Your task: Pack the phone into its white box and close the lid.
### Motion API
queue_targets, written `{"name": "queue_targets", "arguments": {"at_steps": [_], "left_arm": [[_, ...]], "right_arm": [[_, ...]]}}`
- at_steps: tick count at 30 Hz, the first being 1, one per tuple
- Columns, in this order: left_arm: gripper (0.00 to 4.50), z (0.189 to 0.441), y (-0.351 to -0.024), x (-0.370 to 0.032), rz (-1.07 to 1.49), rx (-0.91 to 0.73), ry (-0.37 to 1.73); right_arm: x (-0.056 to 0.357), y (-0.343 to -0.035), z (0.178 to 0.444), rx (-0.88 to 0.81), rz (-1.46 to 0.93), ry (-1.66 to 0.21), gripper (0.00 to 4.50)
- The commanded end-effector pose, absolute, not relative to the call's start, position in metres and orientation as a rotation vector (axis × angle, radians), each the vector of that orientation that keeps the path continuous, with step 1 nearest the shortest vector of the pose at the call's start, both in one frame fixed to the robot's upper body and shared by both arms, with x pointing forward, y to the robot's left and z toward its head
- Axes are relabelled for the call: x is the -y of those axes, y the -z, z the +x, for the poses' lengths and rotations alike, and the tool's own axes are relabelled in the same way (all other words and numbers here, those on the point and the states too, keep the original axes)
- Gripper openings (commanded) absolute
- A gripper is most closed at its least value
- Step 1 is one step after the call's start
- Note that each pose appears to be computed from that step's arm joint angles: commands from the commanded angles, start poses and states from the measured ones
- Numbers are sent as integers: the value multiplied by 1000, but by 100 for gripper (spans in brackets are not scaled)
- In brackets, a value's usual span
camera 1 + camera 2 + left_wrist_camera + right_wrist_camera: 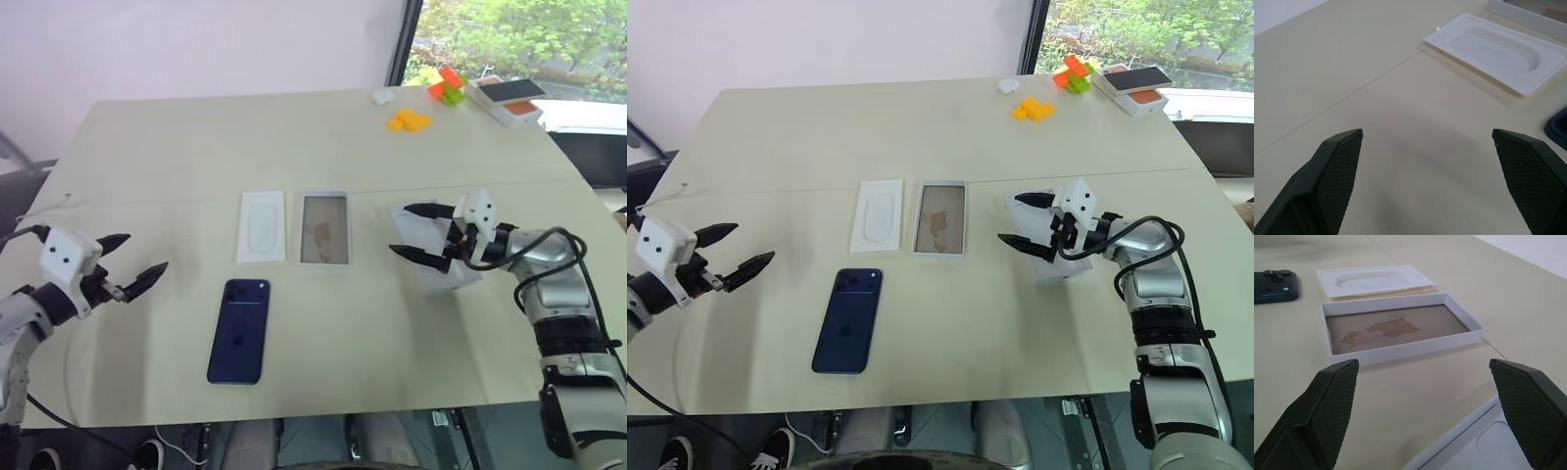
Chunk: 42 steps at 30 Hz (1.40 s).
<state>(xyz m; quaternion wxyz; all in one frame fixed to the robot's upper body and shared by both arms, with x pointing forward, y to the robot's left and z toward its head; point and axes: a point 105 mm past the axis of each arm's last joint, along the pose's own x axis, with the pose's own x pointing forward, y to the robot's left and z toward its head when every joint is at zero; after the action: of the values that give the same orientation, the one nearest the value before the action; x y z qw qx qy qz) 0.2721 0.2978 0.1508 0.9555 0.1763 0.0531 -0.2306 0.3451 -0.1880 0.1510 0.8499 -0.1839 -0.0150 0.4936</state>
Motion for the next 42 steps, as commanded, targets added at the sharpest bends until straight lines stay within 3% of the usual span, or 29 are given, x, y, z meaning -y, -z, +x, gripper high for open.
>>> {"name": "queue_targets", "arguments": {"at_steps": [1,14,42], "left_arm": [[446,270,-162,-295,393,-62,474],[446,267,-171,-289,401,0,457],[446,267,-161,-283,408,-42,533]], "right_arm": [[183,-162,344,81,-410,-1050,450],[179,-163,344,83,-419,-1065,450],[178,-169,344,100,-439,-1049,450]]}}
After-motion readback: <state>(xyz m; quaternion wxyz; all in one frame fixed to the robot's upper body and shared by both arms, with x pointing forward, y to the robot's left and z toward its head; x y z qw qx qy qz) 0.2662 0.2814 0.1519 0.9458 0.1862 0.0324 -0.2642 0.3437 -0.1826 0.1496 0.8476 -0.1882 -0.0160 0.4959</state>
